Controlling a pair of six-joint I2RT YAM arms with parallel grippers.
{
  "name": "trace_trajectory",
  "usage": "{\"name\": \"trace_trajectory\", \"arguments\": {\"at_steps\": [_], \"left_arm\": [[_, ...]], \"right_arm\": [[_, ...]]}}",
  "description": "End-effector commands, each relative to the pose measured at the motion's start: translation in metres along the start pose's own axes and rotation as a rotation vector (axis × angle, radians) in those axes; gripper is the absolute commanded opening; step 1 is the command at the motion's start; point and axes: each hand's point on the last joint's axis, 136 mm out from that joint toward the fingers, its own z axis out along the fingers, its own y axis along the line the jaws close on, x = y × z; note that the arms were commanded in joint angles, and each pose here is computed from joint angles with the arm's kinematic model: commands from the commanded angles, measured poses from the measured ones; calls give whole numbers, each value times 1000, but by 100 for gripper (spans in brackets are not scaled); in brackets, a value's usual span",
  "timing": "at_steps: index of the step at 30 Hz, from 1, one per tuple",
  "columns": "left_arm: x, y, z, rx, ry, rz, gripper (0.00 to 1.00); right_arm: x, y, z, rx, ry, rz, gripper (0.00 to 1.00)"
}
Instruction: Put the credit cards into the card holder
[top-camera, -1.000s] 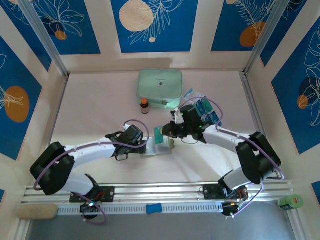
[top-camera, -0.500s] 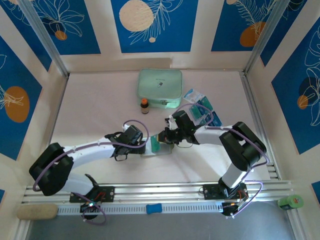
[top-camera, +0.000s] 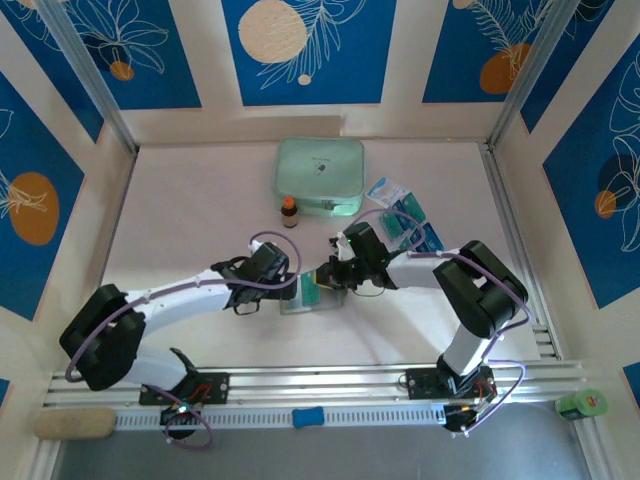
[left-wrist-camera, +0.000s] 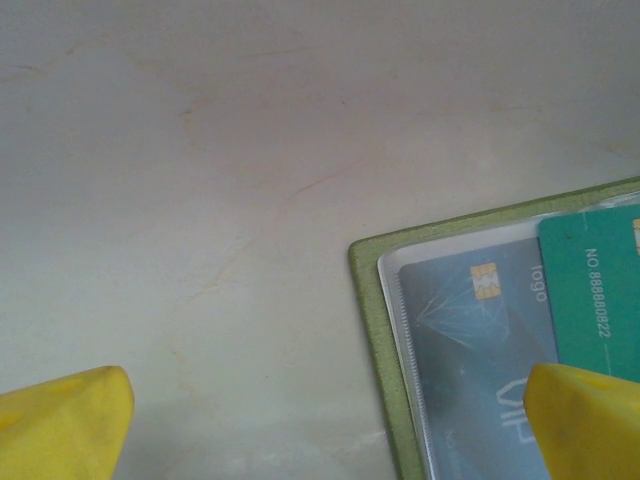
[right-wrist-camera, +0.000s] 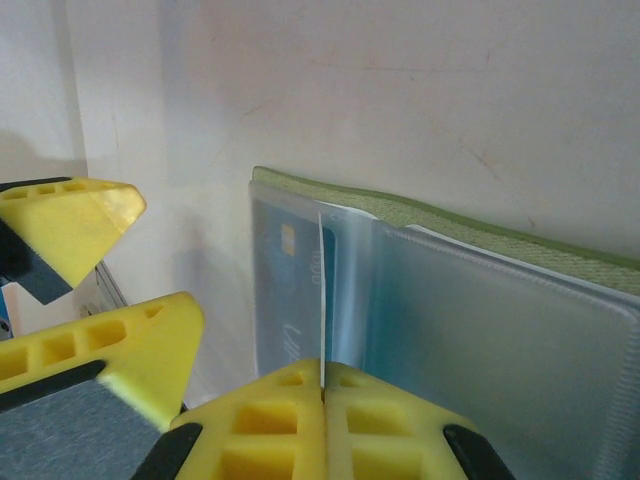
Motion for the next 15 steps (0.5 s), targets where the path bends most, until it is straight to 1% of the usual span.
{"name": "trace_trajectory", "arguments": {"at_steps": [1,6,11,15], "left_arm": [[2,-1,5,-4,22,19,100],[12,4,12,-29,49,28,100],[20,11,15,-51,66,33,100],[25,15,16,-69,80,34,100]], "right_arm": [[9,-3,3,-3,33,20,0],[5,6,-3,-27,29,13,0],[-13,16,-28,-68,-42,6,0],[-24,15,-42,-75,-92,12,0]]}}
